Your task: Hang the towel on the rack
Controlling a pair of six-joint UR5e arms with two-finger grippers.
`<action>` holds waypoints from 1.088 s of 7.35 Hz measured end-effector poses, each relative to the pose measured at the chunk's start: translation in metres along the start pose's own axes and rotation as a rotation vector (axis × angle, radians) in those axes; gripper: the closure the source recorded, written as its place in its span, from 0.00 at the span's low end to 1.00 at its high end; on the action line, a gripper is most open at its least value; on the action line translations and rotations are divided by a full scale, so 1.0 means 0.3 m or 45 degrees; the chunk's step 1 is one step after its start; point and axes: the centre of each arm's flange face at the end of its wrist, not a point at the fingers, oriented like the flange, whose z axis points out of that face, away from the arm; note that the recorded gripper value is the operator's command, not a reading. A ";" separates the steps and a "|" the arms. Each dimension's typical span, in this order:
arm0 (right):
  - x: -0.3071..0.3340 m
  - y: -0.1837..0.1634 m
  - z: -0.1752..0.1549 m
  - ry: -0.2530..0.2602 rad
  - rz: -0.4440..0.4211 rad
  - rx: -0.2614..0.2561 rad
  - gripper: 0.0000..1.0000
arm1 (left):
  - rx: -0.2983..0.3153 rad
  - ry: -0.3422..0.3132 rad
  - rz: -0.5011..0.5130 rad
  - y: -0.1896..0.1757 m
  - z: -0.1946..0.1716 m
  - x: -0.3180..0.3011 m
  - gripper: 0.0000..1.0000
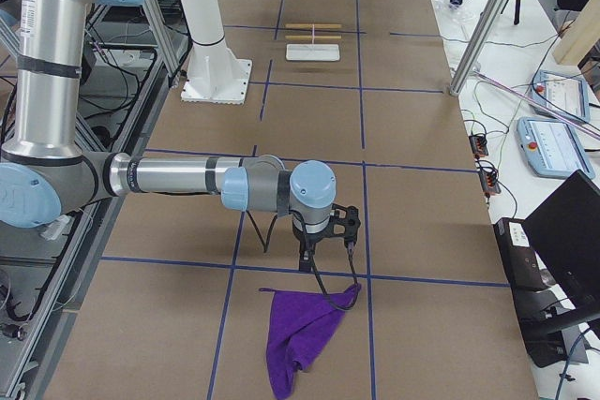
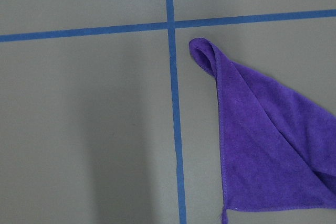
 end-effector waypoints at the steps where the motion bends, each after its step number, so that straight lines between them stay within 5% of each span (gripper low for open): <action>1: -0.008 -0.003 -0.007 -0.001 -0.002 0.008 0.00 | 0.003 0.000 0.002 -0.002 -0.003 0.002 0.00; 5: -0.069 -0.087 -0.050 -0.013 -0.041 0.052 0.00 | 0.046 0.082 0.031 -0.016 -0.037 0.054 0.00; 8: 0.098 -0.111 0.120 -0.004 -0.138 0.068 0.00 | 0.104 0.094 0.085 -0.033 -0.050 0.073 0.00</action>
